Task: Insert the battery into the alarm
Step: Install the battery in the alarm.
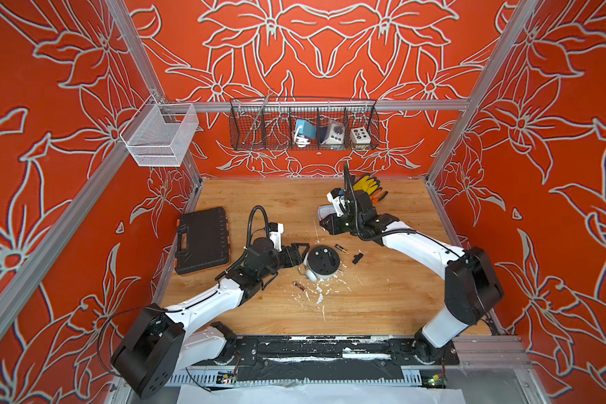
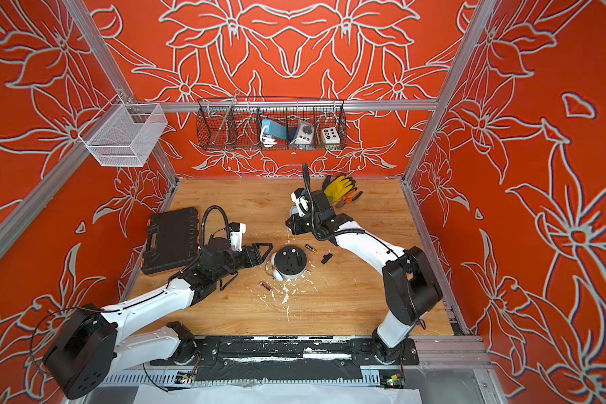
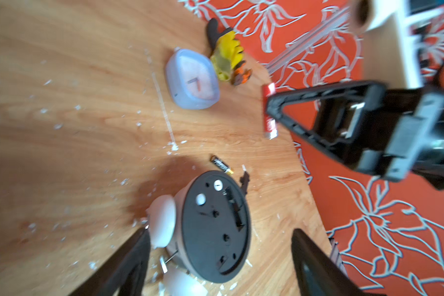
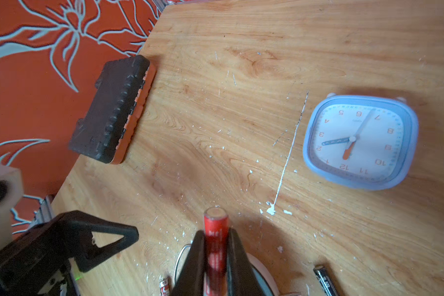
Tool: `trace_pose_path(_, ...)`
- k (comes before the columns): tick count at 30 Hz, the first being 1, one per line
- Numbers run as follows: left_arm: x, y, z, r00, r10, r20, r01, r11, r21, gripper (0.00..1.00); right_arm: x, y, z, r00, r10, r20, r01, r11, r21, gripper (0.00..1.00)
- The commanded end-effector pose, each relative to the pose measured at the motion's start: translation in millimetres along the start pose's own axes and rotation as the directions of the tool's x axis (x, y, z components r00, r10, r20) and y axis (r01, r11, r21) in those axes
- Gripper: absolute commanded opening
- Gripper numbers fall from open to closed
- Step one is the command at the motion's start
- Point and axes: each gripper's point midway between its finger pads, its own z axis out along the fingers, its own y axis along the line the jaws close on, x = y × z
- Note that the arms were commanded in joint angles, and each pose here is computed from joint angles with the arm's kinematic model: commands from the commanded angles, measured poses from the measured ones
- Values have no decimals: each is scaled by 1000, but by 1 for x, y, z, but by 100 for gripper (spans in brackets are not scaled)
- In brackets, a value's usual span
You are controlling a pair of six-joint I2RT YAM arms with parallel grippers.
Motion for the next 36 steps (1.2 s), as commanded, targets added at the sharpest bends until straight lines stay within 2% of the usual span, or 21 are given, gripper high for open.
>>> trace_pose_path(1,-15,-33,-9,997,41,72,-52,987,151,85,1,16,-14,1000,4,29,-1,994,-112,10)
trace_pose_path(4,-15,-34,-7,998,14,63,-24,987,157,87,13,8,-18,1000,26,0,-26,996,-88,10)
trace_pose_path(9,-6,-31,0,1000,0,9,-1,988,155,87,47,-19,-21,983,100,-151,-92,994,59,10)
trace_pose_path(11,-2,-27,2,1000,-7,-3,7,989,146,86,65,-29,-21,962,143,-235,-115,985,127,10)
trace_pose_path(14,2,-21,4,1000,-11,-14,13,992,125,86,96,-45,-23,901,247,-358,-165,956,244,11)
trace_pose_path(16,4,-17,4,1000,-9,-19,11,994,112,86,113,-47,-23,857,287,-428,-174,943,284,12)
trace_pose_path(18,6,-14,3,1000,-5,-18,7,995,99,86,123,-45,-19,835,293,-465,-171,943,287,13)
trace_pose_path(36,15,3,5,999,32,-25,-31,998,48,87,131,-34,-10,771,303,-560,-138,938,318,16)
